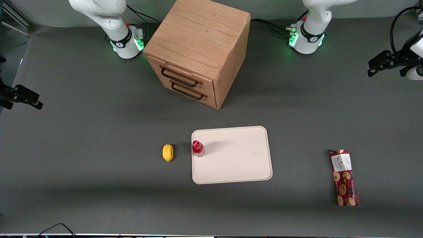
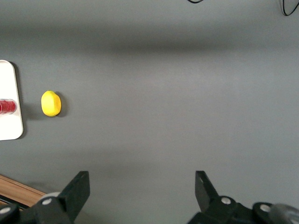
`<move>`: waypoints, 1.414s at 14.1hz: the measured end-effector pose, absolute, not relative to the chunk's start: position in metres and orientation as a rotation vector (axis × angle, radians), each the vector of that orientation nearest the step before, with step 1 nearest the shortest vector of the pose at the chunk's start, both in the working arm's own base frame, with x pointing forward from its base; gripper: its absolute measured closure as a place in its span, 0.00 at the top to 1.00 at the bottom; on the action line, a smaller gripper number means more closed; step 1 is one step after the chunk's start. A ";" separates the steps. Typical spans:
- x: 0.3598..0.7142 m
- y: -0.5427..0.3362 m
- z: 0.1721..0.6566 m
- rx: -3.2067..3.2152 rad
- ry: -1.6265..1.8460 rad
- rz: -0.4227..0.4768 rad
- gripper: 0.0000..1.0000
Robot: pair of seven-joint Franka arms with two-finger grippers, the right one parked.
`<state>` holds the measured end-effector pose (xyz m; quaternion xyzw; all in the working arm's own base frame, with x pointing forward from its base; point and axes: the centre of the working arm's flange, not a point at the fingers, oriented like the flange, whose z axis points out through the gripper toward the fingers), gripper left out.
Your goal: Place red cookie box on tray
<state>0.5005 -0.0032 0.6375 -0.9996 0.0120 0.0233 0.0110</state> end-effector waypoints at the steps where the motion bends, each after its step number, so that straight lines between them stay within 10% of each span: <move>1: 0.501 -0.003 0.638 -3.118 0.037 0.072 1.00; 10: 0.525 -0.006 0.591 -3.123 0.055 0.159 1.00; 20: 0.680 0.022 0.435 -3.084 0.081 -0.003 1.00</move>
